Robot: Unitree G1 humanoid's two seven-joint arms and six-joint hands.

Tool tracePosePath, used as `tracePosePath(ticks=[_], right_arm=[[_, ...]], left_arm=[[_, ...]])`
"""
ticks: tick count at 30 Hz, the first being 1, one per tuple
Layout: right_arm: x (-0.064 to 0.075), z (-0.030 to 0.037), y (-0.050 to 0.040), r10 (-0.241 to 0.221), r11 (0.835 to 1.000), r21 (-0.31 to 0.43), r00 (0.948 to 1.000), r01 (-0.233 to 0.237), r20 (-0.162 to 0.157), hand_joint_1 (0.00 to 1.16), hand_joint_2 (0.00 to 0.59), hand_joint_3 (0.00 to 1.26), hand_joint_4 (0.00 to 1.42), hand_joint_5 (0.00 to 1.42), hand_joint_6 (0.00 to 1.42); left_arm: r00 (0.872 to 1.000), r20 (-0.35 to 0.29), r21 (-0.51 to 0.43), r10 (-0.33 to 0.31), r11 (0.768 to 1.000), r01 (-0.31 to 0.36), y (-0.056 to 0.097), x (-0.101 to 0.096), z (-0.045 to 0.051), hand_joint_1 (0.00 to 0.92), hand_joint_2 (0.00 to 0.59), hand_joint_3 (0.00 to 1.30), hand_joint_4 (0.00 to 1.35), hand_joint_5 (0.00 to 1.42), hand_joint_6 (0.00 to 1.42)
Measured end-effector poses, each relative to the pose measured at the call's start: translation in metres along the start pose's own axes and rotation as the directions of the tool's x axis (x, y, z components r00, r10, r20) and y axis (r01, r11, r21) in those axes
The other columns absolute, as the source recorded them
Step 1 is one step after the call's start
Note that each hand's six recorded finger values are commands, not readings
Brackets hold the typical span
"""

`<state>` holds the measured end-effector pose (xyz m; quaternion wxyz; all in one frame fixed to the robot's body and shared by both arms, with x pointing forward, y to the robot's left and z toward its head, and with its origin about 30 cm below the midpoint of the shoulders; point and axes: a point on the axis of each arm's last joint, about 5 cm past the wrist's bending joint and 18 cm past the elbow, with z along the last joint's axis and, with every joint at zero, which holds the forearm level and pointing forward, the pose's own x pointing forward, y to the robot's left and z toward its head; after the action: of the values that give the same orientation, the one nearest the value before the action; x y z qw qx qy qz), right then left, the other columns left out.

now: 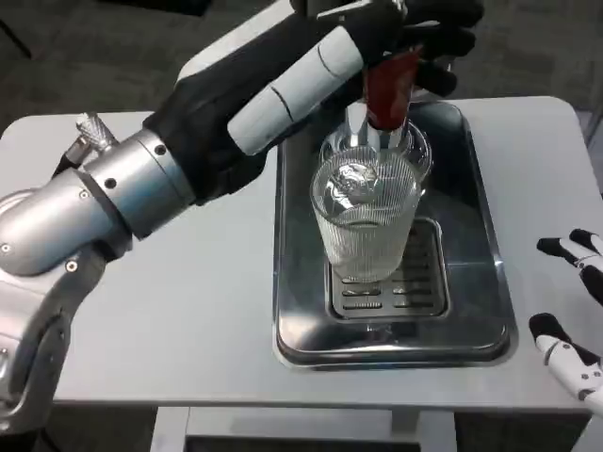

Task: Grasp the cup under the faucet to collect the drink, then remove the cup.

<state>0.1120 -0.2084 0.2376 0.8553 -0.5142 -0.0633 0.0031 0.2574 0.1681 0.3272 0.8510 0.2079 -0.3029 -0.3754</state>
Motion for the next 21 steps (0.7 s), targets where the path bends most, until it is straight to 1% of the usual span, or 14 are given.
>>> tracePosePath(ticks=[4,6,16,21], right_arm=[[0.0002,-0.0001,-0.0002,0.004,1.000,0.007,1.0000,-0.004,0.003,0.32,0.502,0.11,0.00,0.00,0.06],[0.0003,-0.0003,-0.0002,0.005,1.000,0.010,1.0000,-0.005,0.002,0.32,0.502,0.11,0.00,0.00,0.06],[0.0009,-0.0005,-0.0005,0.007,0.999,0.038,1.0000,-0.007,0.001,0.33,0.497,0.11,0.00,0.00,0.06],[0.0013,-0.0004,-0.0003,0.012,0.999,0.052,0.9999,-0.013,0.009,0.33,0.498,0.11,0.00,0.00,0.06]], left_arm=[[1.000,-0.009,0.039,-0.020,0.999,0.020,-0.0001,-0.0007,0.0018,0.000,0.091,0.23,0.19,0.28,0.15],[0.999,-0.019,0.074,-0.027,0.997,0.028,-0.0008,-0.0020,0.0032,0.000,0.088,0.23,0.19,0.28,0.15],[0.999,-0.019,0.152,-0.044,0.987,0.046,-0.0025,-0.0047,0.0052,0.000,0.084,0.22,0.19,0.27,0.12],[0.998,-0.018,0.216,-0.055,0.975,0.058,-0.0033,-0.0063,0.0060,0.000,0.083,0.21,0.19,0.26,0.12]])
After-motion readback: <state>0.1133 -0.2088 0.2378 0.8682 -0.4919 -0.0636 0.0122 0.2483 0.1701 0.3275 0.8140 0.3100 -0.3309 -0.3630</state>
